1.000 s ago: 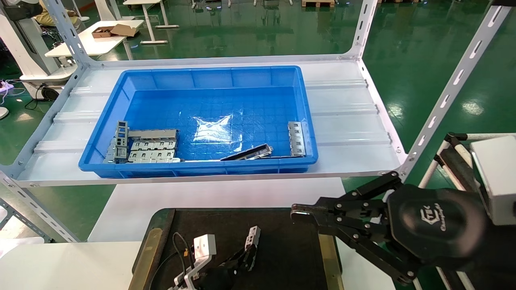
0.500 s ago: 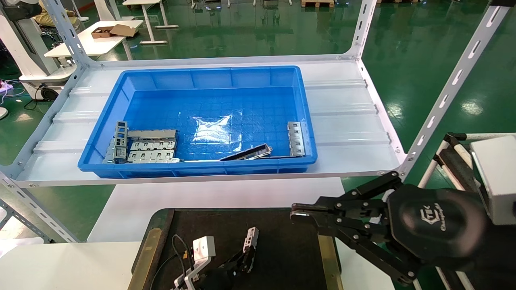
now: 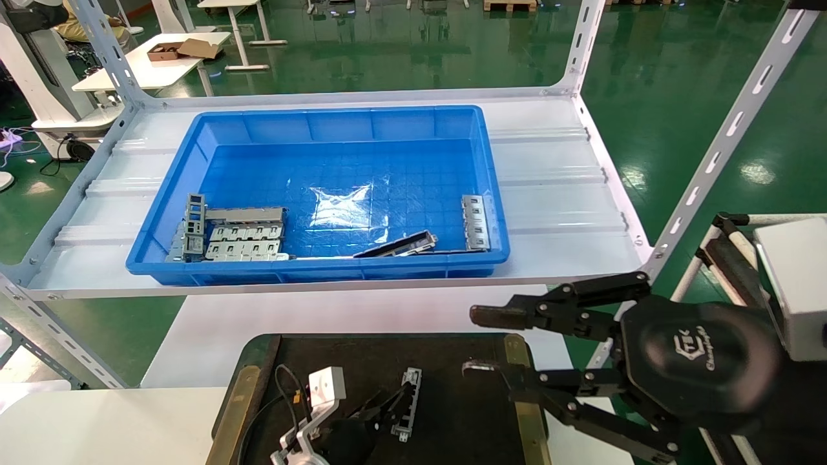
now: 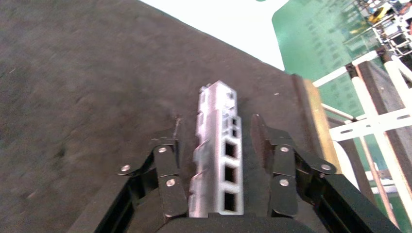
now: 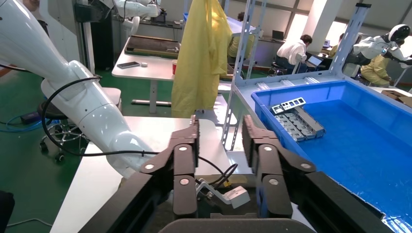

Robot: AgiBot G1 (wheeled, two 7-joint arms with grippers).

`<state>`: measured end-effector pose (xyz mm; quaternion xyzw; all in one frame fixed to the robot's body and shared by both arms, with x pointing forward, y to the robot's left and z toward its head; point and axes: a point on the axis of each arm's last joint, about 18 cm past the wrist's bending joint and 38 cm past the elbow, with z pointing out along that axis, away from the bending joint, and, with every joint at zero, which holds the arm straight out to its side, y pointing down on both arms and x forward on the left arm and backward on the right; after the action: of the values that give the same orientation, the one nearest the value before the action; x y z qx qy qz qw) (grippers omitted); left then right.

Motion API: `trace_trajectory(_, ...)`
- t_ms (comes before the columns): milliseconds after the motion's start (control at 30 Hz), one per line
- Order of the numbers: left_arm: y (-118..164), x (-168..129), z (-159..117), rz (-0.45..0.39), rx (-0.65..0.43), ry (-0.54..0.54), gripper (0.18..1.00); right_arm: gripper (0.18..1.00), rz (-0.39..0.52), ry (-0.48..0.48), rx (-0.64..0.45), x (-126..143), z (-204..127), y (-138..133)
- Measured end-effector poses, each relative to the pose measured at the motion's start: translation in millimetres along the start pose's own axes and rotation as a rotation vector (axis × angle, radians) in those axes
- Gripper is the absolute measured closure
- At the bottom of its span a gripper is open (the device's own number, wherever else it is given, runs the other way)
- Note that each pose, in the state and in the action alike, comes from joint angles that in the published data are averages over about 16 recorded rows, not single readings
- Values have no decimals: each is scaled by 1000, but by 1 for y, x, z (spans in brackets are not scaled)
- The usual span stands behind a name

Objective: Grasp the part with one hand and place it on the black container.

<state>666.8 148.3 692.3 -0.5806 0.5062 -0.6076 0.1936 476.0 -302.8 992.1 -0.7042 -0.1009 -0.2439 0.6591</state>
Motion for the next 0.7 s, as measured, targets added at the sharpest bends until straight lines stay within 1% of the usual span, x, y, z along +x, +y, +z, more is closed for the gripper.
trace_trajectory(67,-3,2,-2,14,-2,7,657,806,0,0,0,0,0,0)
trace_trajectory(233,-11,8,-11,56,-18,34,558,704,0,0,0,0,0,0)
trace_trajectory(367,-18,13,-21,97,-43,71,479,600,0,0,0,0,0,0)
trace_trajectory(500,-26,20,-33,147,-75,123,389,517,0,0,0,0,0,0)
trace_trajectory(600,-32,27,-41,186,-102,174,343,438,0,0,0,0,0,0)
trace_trajectory(700,-36,36,-48,227,-130,233,290,385,0,0,0,0,0,0)
